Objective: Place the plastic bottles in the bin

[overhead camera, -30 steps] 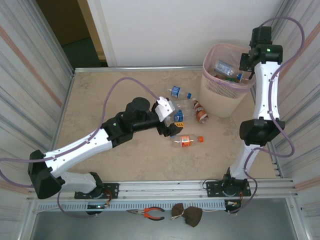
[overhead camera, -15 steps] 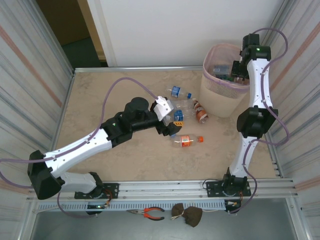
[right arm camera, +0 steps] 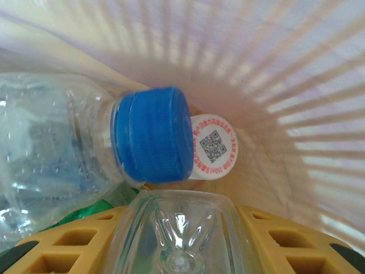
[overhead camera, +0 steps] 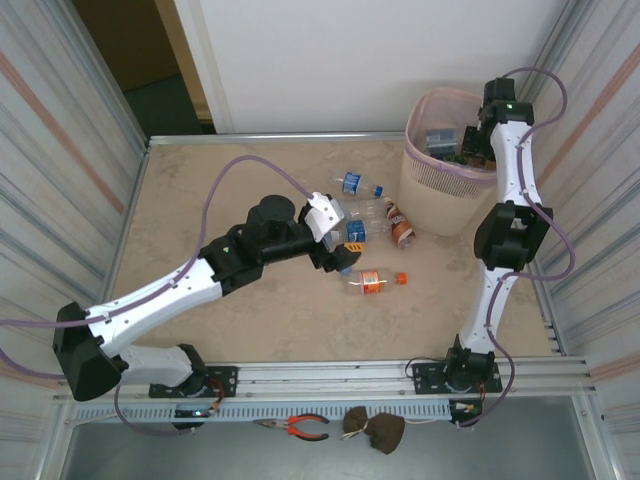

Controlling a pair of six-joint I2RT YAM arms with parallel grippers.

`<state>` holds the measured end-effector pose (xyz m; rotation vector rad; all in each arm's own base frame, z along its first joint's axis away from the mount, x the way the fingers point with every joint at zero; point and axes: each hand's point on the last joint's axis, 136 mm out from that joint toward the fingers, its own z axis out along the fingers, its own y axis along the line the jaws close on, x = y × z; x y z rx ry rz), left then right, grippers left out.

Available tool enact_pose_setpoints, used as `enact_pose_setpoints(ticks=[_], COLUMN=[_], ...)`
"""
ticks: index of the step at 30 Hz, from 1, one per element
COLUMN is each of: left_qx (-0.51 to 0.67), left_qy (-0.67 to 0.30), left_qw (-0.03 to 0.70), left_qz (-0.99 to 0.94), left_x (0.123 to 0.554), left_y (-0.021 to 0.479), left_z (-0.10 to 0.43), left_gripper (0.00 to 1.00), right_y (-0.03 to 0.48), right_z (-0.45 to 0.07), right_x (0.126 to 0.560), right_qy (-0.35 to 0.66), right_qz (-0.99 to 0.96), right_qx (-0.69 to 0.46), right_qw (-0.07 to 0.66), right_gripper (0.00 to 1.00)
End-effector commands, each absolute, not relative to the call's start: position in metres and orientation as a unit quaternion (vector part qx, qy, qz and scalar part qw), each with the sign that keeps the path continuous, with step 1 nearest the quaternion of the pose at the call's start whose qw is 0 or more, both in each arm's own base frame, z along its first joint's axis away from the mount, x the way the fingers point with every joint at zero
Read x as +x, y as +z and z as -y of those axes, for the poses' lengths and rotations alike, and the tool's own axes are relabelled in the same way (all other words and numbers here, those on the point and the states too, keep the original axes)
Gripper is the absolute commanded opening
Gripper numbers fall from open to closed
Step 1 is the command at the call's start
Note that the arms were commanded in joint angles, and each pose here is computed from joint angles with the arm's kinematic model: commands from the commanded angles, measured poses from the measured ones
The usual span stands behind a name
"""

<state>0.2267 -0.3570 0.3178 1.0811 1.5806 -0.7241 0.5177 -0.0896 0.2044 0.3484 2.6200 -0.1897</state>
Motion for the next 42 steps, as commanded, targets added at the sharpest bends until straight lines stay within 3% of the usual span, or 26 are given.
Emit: enact_pose_setpoints(ticks=[1,4,12,21,29,42], left_qx=[0.436,0.435,0.432,0.439,0.486,0.572], left_qy=[-0.308,-0.304,-0.295,-0.28,-0.27,-0.247], left_qw=[0.542,0.545,0.547,0.53,0.47,0.348], left_qz=[-0.649,-0.65,-0.653,-0.669,-0.685,-0.7], left_x=[0.226,0.226,0.229,0.237,0.242,0.246], left_y=[0.335,0.337,0.339,0.327,0.298,0.24], left_z=[0.348,0.346,0.341,0.335,0.34,0.364], left_gripper=[0.86,0.86,0.86,0.86,0.85,0.8], right_y=[0.174,0.204,0.285,0.35,0.397,0.421], right_z=[0.079,0.075,0.068,0.057,0.05,0.038], right_x=[0.494,0.497,0.49,0.471,0.442,0.39], right_qy=[-0.06,-0.056,-0.056,-0.058,-0.049,0.013], right_qz=[-0.978,-0.971,-0.948,-0.924,-0.904,-0.886], right_qx=[0.118,0.117,0.115,0.106,0.105,0.114], right_qw=[0.161,0.199,0.292,0.364,0.412,0.449], right_gripper=[0.51,0.61,0.73,0.74,0.74,0.73])
